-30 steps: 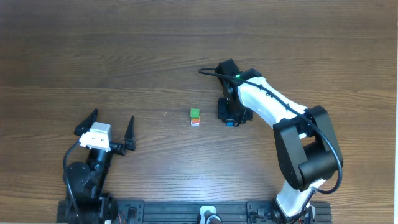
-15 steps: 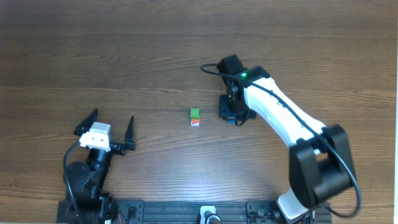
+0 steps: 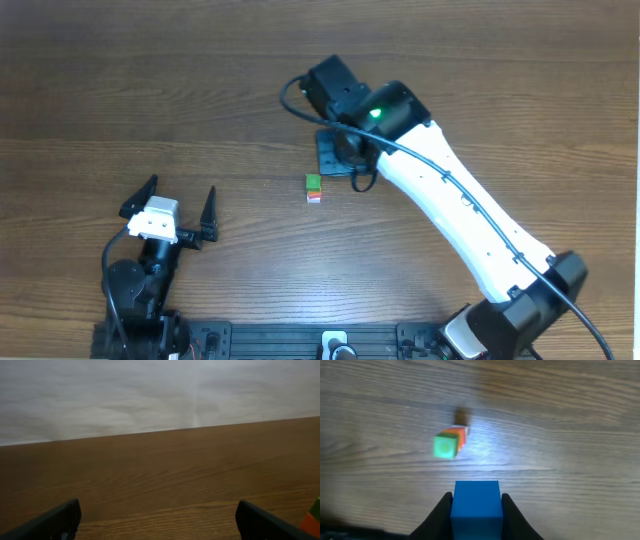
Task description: Stack Cubes
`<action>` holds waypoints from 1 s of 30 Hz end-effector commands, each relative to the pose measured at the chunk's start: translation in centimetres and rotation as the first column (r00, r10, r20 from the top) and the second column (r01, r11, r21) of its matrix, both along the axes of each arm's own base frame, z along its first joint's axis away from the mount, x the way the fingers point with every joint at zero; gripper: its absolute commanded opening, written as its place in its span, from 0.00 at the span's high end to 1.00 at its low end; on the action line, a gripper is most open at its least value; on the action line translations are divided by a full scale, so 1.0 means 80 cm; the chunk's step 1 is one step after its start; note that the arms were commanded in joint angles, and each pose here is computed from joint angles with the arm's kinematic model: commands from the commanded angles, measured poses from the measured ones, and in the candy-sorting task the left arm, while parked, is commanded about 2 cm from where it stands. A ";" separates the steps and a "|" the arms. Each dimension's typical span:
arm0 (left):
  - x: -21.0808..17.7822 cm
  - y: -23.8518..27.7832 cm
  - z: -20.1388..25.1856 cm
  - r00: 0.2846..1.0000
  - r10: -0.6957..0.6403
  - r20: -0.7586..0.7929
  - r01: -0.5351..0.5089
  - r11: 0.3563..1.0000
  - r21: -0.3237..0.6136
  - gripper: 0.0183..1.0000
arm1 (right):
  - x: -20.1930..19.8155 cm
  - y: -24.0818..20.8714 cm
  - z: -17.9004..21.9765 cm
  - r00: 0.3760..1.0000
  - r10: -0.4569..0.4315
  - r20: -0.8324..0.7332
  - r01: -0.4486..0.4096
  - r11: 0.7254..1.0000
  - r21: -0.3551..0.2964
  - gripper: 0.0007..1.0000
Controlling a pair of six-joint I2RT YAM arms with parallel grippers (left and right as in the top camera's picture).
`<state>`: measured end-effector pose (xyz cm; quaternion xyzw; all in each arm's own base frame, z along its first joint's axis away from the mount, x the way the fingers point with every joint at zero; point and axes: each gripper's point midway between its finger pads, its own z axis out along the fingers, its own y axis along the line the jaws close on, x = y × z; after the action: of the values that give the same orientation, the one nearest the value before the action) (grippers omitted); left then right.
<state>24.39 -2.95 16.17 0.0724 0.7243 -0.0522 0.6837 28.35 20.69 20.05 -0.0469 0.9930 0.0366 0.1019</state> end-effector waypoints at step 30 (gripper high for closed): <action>0.000 0.000 -0.002 1.000 0.001 0.002 -0.001 1.000 0.014 0.00 | 0.006 0.062 -0.091 0.981 -0.069 -0.181 0.051 0.994 -0.101 0.88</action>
<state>24.39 -2.95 16.17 0.0725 0.7243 -0.0523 0.6836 28.69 24.83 13.05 -0.0224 0.9996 -0.0150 0.0099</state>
